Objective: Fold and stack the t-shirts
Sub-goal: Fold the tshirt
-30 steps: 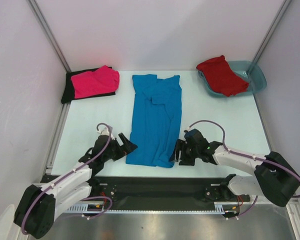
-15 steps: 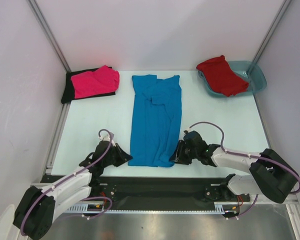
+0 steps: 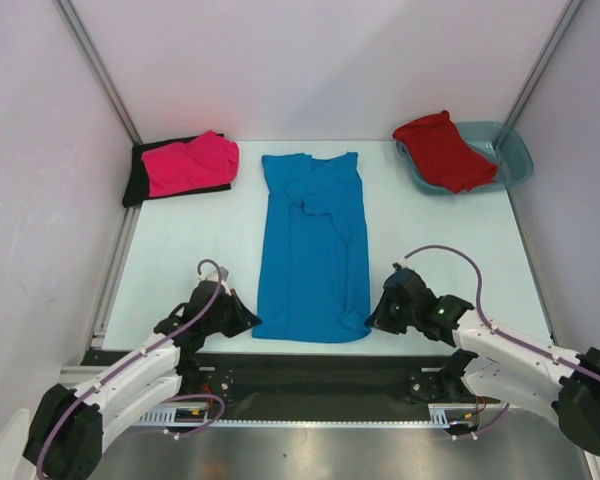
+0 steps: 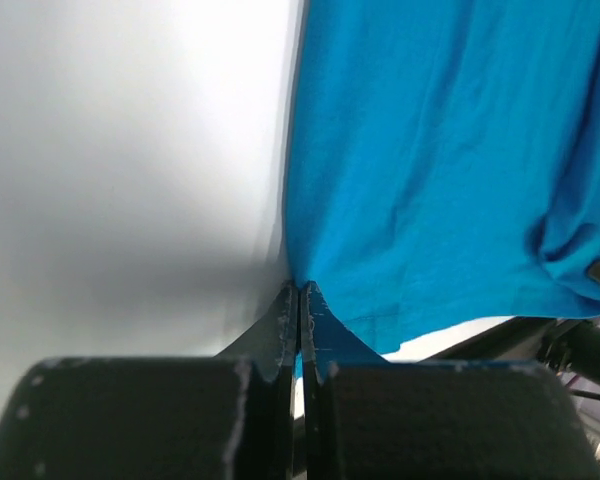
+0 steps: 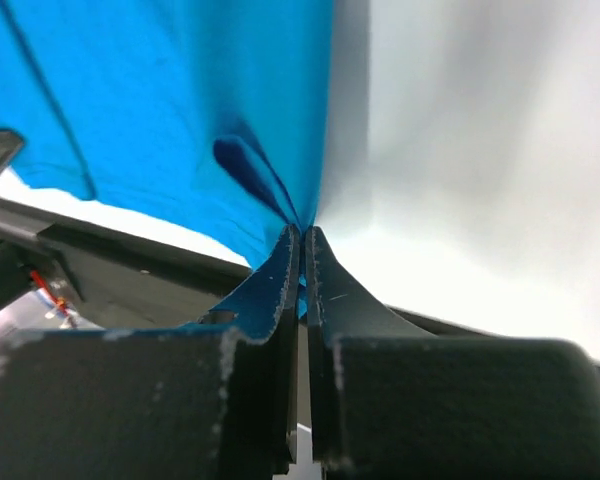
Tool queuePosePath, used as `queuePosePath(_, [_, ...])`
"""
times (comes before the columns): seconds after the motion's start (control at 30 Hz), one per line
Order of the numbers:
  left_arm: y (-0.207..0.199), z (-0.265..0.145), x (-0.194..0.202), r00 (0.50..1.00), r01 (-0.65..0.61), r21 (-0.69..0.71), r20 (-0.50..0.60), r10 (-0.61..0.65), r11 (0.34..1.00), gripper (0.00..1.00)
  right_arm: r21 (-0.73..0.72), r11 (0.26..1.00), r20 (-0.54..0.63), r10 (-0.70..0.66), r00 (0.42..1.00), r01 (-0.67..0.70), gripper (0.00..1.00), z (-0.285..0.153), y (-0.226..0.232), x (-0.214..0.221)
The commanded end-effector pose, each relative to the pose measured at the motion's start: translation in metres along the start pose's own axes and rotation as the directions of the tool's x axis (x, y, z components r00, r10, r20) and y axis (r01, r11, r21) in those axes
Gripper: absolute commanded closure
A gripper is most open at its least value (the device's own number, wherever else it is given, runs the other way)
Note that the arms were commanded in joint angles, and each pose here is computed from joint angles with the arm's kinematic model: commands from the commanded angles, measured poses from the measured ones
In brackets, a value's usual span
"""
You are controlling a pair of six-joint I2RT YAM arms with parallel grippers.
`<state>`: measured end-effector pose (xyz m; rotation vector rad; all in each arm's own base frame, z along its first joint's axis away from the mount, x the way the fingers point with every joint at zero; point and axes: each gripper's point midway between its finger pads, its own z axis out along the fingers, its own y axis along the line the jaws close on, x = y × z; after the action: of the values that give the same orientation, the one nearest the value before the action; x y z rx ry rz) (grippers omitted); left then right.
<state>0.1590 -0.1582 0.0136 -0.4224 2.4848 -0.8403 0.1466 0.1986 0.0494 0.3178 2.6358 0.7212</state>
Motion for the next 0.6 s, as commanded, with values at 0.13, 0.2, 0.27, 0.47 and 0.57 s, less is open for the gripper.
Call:
queuePosePath(0.13, [-0.003, -0.017, 0.008, 0.996, -0.053, -0.031, -0.072, 0.051, 0.998, 1.00, 0.223, 0.975, 0.058, 0.004, 0.998, -0.017, 1.00, -0.029, -0.045, 0.000])
queuePosePath(0.2, [0.001, -0.016, 0.016, 0.995, -0.033, -0.027, -0.096, 0.030, 0.999, 1.00, 0.278, 0.961, 0.076, -0.006, 0.997, -0.015, 1.00, -0.035, -0.057, 0.000])
queuePosePath(0.27, [0.002, -0.015, 0.017, 0.995, -0.033, -0.030, -0.098, 0.030, 0.999, 1.00, 0.300, 0.954, 0.076, -0.016, 0.997, -0.007, 0.99, -0.036, -0.060, 0.000])
queuePosePath(0.47, [0.000, -0.014, 0.018, 0.993, -0.036, -0.022, -0.109, 0.033, 0.999, 0.42, 0.290, 0.956, 0.113, -0.070, 0.991, 0.034, 0.57, -0.040, -0.046, -0.007])
queuePosePath(0.57, [-0.004, -0.015, 0.013, 0.994, -0.048, -0.016, -0.100, 0.046, 0.999, 0.27, 0.283, 0.954, 0.136, -0.138, 0.981, 0.095, 0.51, -0.046, -0.035, -0.012])
